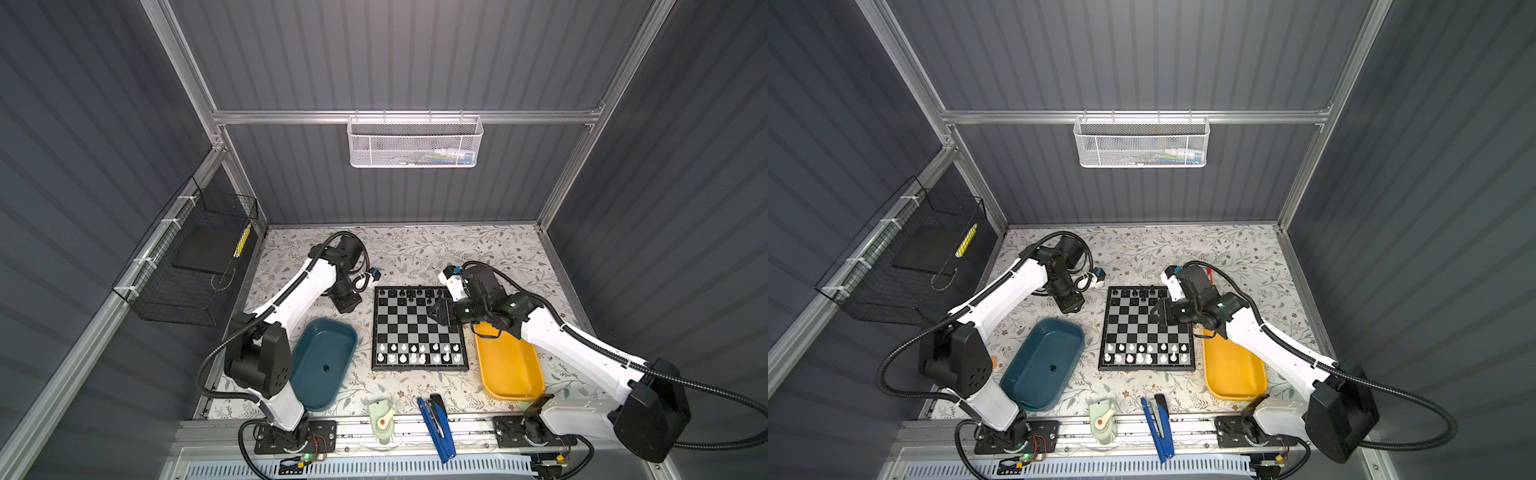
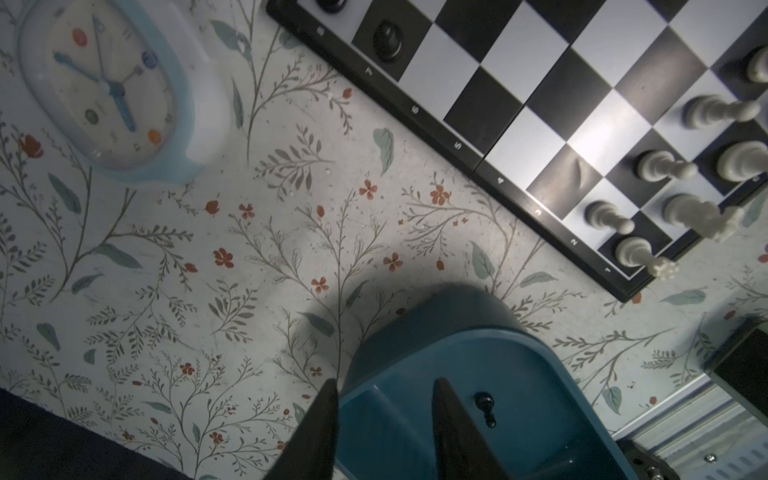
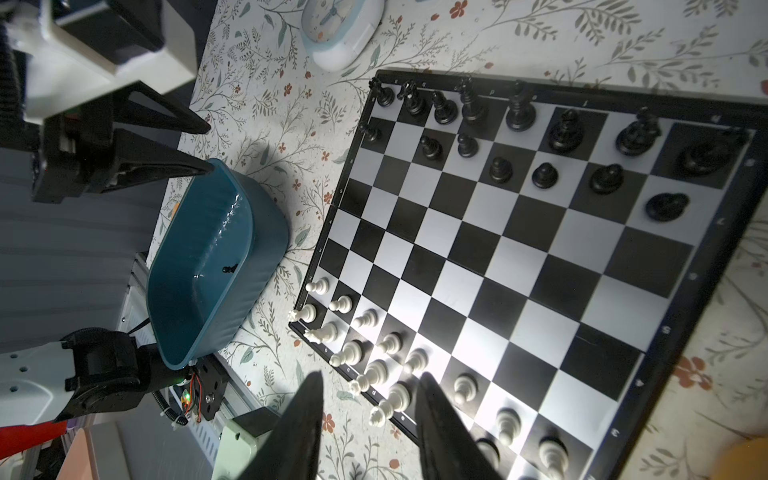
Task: Set up the chess pieces on the board
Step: 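Swing the left arm back over the teal tray, then lower the open left gripper around the last black pawn in the teal tray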
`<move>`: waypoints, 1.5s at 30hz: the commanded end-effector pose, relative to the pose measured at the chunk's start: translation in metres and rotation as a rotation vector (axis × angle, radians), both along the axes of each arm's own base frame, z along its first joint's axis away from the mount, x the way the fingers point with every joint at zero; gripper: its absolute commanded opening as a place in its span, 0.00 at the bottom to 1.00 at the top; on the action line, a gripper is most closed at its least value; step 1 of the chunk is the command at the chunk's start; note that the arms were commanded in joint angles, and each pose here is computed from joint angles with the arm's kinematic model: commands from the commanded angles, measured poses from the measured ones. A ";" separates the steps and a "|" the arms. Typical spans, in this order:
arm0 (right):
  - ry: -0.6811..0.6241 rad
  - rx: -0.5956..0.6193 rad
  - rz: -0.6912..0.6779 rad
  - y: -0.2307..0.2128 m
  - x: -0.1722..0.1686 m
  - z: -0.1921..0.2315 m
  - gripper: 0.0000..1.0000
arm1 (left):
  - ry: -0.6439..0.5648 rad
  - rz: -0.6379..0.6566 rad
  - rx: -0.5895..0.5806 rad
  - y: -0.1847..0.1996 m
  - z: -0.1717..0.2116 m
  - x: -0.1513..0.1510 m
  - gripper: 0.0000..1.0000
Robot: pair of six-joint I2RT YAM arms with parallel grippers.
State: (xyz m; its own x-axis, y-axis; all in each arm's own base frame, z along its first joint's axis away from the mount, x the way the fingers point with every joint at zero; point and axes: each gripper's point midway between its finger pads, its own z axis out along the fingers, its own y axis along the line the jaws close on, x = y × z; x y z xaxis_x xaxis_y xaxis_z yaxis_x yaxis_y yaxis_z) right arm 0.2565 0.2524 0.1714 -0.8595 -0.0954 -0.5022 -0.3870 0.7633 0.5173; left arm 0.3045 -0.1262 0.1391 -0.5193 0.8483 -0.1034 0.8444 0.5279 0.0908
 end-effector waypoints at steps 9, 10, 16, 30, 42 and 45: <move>-0.016 0.032 0.054 0.016 0.003 0.013 0.39 | 0.049 0.061 0.025 0.038 -0.011 -0.067 0.53; -0.013 0.033 0.056 0.017 0.003 0.012 0.39 | 0.055 0.067 0.027 0.040 -0.013 -0.073 0.53; -0.004 0.037 0.073 0.023 0.005 0.010 0.39 | 0.084 0.084 0.052 0.054 -0.028 -0.100 0.54; -0.008 0.036 0.083 0.028 0.006 0.014 0.39 | 0.136 0.092 0.055 0.063 -0.055 -0.125 0.55; -0.007 0.032 0.093 0.036 0.005 0.015 0.39 | 0.157 0.060 0.065 0.066 -0.074 -0.133 0.53; -0.008 0.029 0.095 0.036 0.005 0.016 0.39 | 0.155 0.055 0.070 0.066 -0.077 -0.131 0.52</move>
State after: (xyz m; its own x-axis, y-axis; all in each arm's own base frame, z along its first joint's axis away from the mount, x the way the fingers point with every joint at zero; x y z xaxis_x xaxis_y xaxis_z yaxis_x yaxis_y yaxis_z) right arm 0.2589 0.2852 0.1782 -0.8533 -0.1567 -0.4974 -0.4459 0.7137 0.5402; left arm 0.1726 -0.0591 0.0643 -0.5865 0.8084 0.0501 0.8095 0.5871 0.0037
